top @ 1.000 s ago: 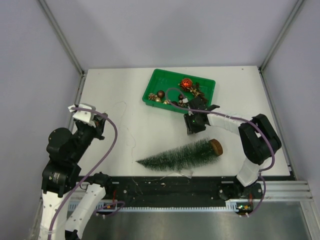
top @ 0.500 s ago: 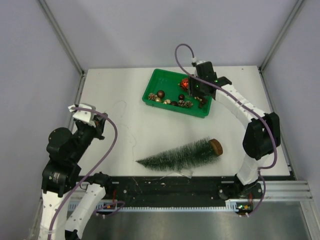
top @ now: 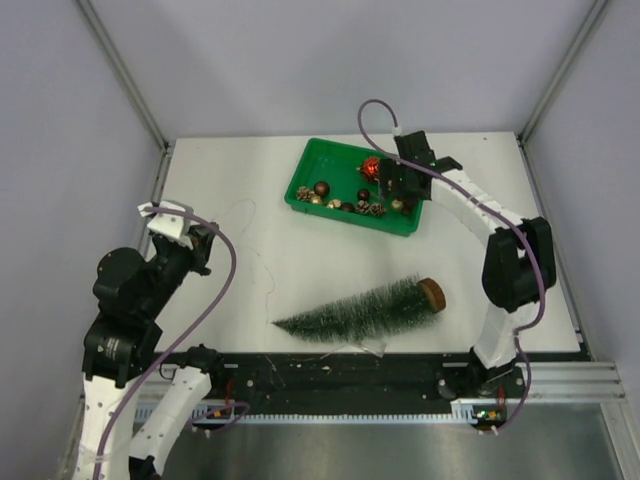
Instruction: Decorate the small christmas tree
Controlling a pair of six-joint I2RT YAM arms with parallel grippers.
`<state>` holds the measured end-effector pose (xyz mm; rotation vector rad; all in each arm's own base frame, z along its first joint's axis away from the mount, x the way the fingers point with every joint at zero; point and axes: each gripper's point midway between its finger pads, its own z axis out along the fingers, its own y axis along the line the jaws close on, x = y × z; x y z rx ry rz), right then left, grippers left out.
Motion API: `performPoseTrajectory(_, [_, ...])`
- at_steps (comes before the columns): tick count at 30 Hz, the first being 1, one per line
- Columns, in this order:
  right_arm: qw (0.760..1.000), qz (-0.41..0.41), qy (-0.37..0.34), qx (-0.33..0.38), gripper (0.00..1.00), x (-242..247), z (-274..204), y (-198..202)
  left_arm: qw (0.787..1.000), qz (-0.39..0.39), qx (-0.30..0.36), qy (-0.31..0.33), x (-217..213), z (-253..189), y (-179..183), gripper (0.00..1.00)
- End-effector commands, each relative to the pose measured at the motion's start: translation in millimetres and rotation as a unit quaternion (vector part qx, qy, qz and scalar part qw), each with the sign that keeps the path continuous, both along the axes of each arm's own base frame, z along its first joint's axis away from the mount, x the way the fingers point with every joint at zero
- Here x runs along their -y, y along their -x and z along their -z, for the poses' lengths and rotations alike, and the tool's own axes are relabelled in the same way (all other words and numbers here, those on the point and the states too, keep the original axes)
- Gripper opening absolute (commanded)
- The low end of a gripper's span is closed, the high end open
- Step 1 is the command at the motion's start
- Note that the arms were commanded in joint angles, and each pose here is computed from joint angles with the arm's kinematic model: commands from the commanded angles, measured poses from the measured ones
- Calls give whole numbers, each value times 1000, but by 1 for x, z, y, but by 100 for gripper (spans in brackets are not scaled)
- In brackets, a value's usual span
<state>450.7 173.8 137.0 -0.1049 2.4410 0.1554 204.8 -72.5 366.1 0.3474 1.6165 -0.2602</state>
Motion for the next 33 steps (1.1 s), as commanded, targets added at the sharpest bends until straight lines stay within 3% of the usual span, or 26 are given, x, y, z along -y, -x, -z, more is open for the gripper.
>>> performPoseTrajectory(1, [998,23,-27,45,78,15,-46,39,999,11,43,12,4,-32,0,0])
performPoseTrajectory(4, [996,56,-46,42,77,35,-42,91,999,15,44,14,6,-34,-1,0])
performPoseTrajectory(8, [994,98,-36,5,74,63,0,163,999,20,44,14,8,-34,-2,0])
performPoseTrajectory(13, [990,130,-51,-32,69,77,29,226,999,15,48,11,5,-36,-1,0])
performPoseTrajectory(16, [991,118,-56,-23,68,64,13,232,999,14,47,9,5,-36,0,0])
performPoseTrajectory(27, [985,158,-2,-75,57,78,49,252,998,12,55,9,2,-41,7,0])
performPoseTrajectory(33, [982,183,-6,-53,53,84,38,252,998,11,56,9,2,-41,7,0])
